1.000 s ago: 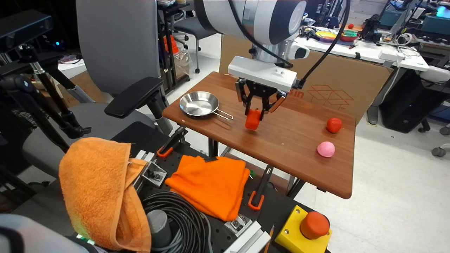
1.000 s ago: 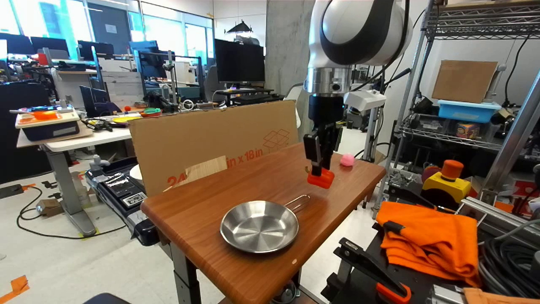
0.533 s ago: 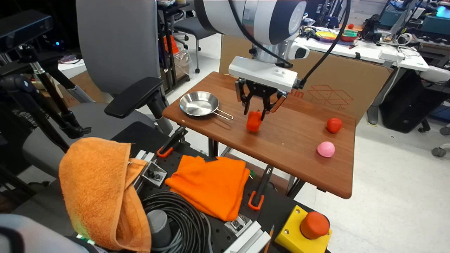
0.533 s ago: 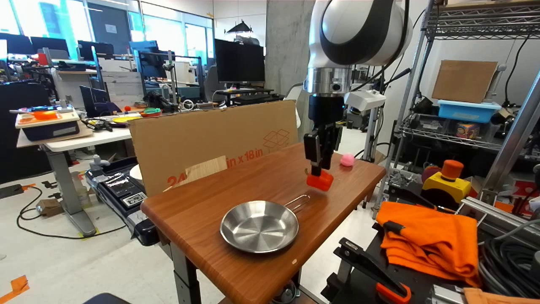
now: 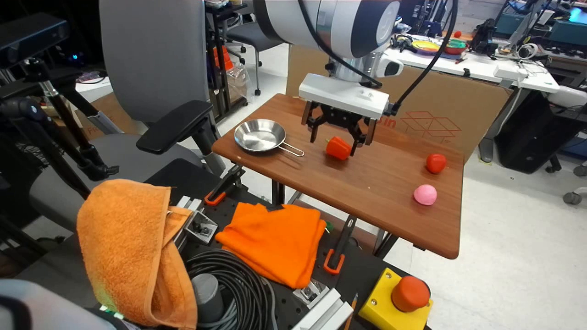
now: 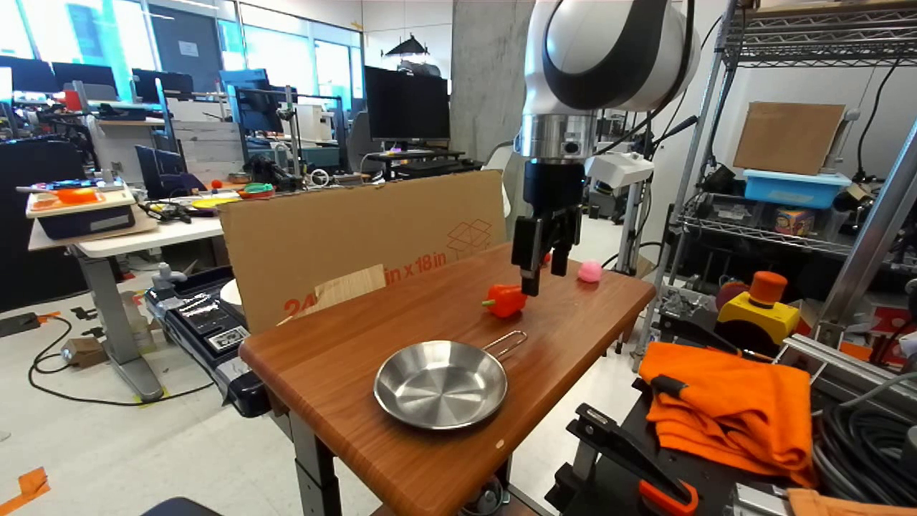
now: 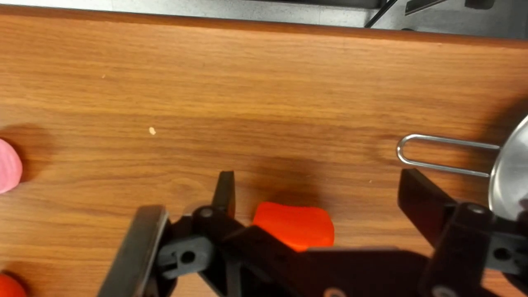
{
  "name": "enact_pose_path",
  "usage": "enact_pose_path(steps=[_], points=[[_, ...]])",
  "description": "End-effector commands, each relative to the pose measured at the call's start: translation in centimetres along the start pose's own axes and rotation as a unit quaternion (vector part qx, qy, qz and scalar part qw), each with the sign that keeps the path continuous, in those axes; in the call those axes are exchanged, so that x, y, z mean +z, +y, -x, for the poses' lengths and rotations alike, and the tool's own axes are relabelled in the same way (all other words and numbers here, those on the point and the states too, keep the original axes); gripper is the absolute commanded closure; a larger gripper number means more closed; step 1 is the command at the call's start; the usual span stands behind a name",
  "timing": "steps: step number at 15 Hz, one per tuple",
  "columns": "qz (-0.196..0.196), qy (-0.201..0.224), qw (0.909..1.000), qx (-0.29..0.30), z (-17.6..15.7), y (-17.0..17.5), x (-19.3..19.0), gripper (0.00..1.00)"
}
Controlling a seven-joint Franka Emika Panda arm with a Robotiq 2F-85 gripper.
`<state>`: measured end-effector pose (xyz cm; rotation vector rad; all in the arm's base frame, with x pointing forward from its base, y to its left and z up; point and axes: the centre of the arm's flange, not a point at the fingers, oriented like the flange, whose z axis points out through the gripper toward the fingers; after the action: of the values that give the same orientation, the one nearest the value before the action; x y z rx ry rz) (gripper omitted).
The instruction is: Remove the pepper from the pan and put it on the table
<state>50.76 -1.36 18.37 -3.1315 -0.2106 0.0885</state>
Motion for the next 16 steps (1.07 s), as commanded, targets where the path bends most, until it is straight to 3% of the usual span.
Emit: enact_pose_path(steps=[1, 13, 16], points=[[-0.012, 0.004, 0.9999, -0.007, -0.3, 0.3, -0.4, 0.00], [0.027, 0.024, 0.9935, -0.108, -1.4, -3.2, -3.1, 0.00], [0.022, 0.022, 0.9952, -0.093, -1.5, -3.1, -2.3, 0.00]])
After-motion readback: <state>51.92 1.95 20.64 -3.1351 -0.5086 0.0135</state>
